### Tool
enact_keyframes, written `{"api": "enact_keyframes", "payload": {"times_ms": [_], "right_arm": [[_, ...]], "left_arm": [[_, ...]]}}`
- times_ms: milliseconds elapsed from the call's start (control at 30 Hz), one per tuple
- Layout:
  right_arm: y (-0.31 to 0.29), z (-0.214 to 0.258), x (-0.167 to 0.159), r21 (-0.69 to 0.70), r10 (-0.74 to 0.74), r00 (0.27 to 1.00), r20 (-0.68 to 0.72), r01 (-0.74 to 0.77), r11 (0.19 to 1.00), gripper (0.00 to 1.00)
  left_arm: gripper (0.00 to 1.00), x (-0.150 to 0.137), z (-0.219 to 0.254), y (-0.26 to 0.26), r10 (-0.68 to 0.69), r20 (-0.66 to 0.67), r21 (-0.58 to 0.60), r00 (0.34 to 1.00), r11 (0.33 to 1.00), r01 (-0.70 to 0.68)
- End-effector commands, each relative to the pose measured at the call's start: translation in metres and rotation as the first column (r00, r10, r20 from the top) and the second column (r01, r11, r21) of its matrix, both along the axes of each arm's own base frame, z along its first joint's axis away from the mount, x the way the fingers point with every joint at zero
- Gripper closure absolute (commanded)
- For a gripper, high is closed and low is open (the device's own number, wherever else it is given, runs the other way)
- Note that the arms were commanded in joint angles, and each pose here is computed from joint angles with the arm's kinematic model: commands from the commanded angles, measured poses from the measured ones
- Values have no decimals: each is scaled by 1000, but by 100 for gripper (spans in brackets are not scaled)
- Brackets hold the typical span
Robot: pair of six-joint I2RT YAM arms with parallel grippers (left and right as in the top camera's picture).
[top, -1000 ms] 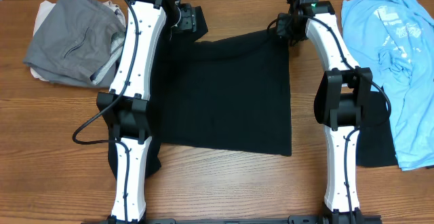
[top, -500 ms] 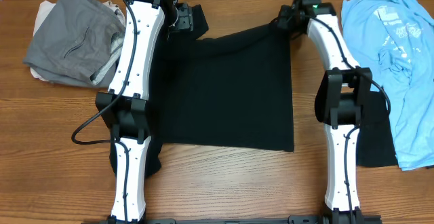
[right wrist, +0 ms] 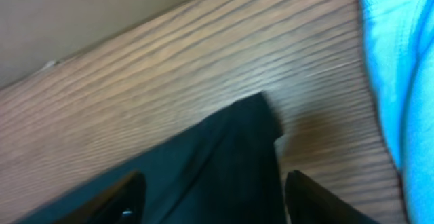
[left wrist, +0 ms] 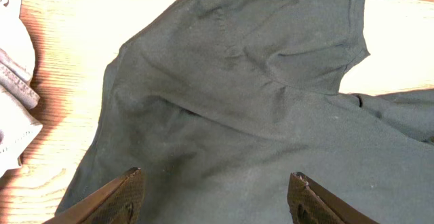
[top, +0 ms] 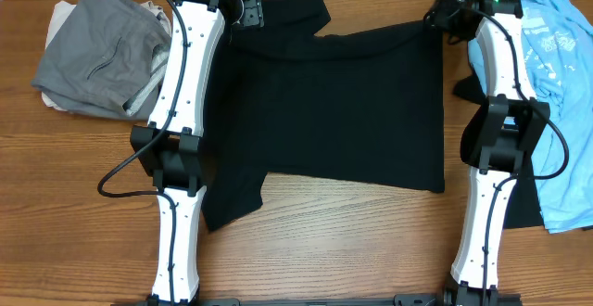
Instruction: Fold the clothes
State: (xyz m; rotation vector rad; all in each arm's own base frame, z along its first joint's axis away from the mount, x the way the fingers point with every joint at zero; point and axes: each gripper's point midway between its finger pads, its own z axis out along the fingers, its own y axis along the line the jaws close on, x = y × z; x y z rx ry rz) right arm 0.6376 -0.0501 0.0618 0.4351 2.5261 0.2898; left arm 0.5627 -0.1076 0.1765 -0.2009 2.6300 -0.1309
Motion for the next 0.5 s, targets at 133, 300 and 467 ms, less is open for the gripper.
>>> {"api": "enact_keyframes", "payload": {"times_ms": [133, 300, 467], "right_arm": [[48, 208, -48, 101, 144, 963, 226, -170, 980, 0], [70, 279, -128, 135, 176, 963, 205, -206, 969, 0], [83, 329, -184, 134, 227, 941, 250, -266, 955, 12]], "left_arm": [[30, -20, 80, 2, 17, 104, -103, 994, 995, -6], [29, -65, 95, -11, -18, 36, -63, 999, 998, 21], [42, -96, 116, -41, -86, -1, -232, 996, 969, 84]]}}
